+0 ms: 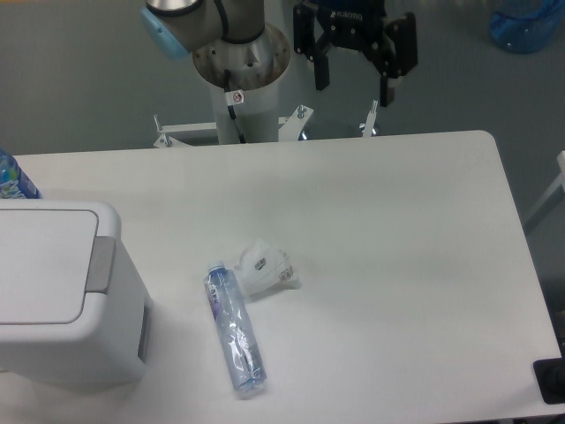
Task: Open the trash can
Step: 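Move the open gripper over the white trash can lid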
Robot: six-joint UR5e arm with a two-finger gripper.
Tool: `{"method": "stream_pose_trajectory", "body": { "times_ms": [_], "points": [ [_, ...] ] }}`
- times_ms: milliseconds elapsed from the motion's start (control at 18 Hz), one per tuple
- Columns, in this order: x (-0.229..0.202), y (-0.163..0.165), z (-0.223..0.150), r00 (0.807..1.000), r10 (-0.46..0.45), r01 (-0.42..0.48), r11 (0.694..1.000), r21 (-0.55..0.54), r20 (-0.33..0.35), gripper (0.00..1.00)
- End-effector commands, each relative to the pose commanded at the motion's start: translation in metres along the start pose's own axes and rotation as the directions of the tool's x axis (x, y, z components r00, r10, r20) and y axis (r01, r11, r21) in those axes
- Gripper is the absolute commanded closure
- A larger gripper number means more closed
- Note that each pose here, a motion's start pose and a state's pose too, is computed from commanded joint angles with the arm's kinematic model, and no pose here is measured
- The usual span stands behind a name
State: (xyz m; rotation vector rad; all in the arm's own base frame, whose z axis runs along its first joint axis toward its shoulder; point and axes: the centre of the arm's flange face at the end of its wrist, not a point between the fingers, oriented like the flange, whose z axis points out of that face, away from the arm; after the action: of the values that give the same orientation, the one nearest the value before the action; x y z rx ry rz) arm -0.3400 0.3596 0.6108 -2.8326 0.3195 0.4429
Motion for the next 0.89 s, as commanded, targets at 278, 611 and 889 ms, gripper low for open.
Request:
{"method": "stream_pose_trajectory", "body": {
  "times_ms": [278, 611, 889],
  "points": [
    [-0.001, -0.002, 0.002, 1.000, -0.002, 0.002, 1.000, 0.015, -0.007, 0.00],
    [-0.008, -0.010, 0.007, 0.982, -0.187, 0.187, 0.981, 0.048, 0.003, 0.00],
    [-0.005, -0.054, 0.024, 0.924, -0.383, 0.378, 0.914, 0.145, 0.007, 0.00]
  ]
}}
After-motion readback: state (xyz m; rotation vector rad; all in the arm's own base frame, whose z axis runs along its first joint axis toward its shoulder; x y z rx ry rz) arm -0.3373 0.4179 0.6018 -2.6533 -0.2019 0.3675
